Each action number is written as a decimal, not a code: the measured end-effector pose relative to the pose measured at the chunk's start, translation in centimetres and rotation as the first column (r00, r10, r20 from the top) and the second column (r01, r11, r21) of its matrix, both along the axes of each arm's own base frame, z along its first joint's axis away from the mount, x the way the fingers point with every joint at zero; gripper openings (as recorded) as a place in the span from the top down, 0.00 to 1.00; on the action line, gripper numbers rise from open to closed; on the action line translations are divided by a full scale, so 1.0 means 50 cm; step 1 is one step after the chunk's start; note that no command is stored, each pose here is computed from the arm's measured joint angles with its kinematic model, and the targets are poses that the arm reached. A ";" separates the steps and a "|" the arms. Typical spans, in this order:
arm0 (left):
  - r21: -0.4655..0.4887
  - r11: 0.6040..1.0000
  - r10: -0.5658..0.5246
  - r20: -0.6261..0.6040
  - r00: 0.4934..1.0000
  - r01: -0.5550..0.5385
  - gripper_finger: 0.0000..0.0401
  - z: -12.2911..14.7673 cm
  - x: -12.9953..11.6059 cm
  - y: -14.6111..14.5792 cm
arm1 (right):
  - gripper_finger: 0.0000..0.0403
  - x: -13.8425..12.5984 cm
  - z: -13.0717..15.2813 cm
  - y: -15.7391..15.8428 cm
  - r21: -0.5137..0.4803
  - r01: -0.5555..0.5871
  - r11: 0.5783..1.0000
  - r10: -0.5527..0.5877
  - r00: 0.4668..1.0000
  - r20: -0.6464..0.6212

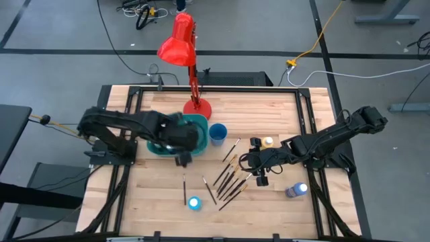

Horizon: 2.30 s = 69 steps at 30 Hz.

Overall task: Pick & Place Paint Supplies
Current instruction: Put the red orange paint bottle into the green bin, then put the yellow paint bottle into the green bin

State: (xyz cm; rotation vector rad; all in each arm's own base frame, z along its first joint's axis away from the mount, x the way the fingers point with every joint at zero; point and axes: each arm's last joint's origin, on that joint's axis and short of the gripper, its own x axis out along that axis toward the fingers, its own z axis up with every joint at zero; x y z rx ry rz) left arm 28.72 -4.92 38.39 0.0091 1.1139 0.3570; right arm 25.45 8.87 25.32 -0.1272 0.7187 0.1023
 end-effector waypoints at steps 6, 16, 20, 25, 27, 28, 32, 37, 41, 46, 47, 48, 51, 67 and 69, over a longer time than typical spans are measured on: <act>0.049 0.997 0.064 -0.076 0.995 -0.060 0.67 -0.009 0.000 0.076 | 0.58 0.004 0.004 0.001 0.011 0.001 1.000 -0.001 1.000 0.028; -0.054 0.997 0.038 -0.227 0.973 -0.052 0.67 -0.204 0.020 0.203 | 0.58 0.004 0.005 0.002 0.027 0.009 1.000 -0.010 0.999 0.032; -0.120 0.991 0.035 -0.188 0.982 -0.058 0.67 -0.264 0.019 0.232 | 0.58 0.004 0.005 0.002 0.035 0.016 0.999 -0.017 0.999 0.031; -0.143 0.989 0.015 -0.175 0.984 -0.041 0.65 -0.310 0.012 0.248 | 0.58 0.005 0.004 0.002 0.036 0.017 0.999 -0.018 0.999 0.029; -0.144 0.988 0.024 -0.198 0.980 -0.054 0.64 -0.323 0.004 0.251 | 0.58 0.005 0.004 0.002 0.036 0.017 0.999 -0.018 0.999 0.030; -0.142 0.988 0.029 -0.206 0.978 -0.059 0.65 -0.328 0.001 0.253 | 0.58 0.005 0.004 0.002 0.036 0.018 0.999 -0.019 0.999 0.030; -0.126 0.990 0.046 -0.183 0.982 -0.070 0.67 -0.341 -0.003 0.263 | 0.58 0.005 0.004 0.002 0.036 0.018 0.999 -0.019 0.999 0.031; -0.095 0.991 0.072 -0.170 0.983 -0.089 0.64 -0.340 -0.001 0.268 | 0.58 0.005 0.004 0.003 0.036 0.018 0.999 -0.019 0.999 0.033; -0.080 0.991 0.087 -0.198 0.976 -0.105 0.55 -0.335 -0.006 0.268 | 0.58 0.005 0.005 0.003 0.036 0.018 0.999 -0.020 0.999 0.033; -0.043 0.990 0.120 -0.259 0.958 -0.135 0.54 -0.326 -0.016 0.268 | 0.58 0.005 0.004 0.002 0.035 0.019 0.999 -0.021 0.999 0.034; -0.038 0.990 0.123 -0.260 0.958 -0.137 0.55 -0.326 -0.016 0.268 | 0.58 0.005 0.004 0.003 0.035 0.019 0.999 -0.021 0.999 0.035; -0.038 0.990 0.124 -0.260 0.958 -0.139 0.56 -0.325 -0.016 0.268 | 0.58 0.005 0.004 0.003 0.036 0.019 0.999 -0.020 0.999 0.035; -0.039 0.990 0.122 -0.258 0.958 -0.136 0.59 -0.325 -0.016 0.268 | 0.58 0.006 0.005 0.003 0.038 0.019 0.999 -0.020 0.999 0.040; -0.104 0.988 0.105 -0.115 0.988 -0.117 0.66 -0.120 0.021 0.219 | 0.58 0.006 0.005 0.003 0.067 0.041 0.997 -0.044 0.998 0.038; -0.094 0.995 0.035 -0.068 0.997 -0.042 0.66 -0.093 0.030 0.186 | 0.58 0.004 0.003 0.002 0.088 0.066 0.994 -0.067 0.998 0.018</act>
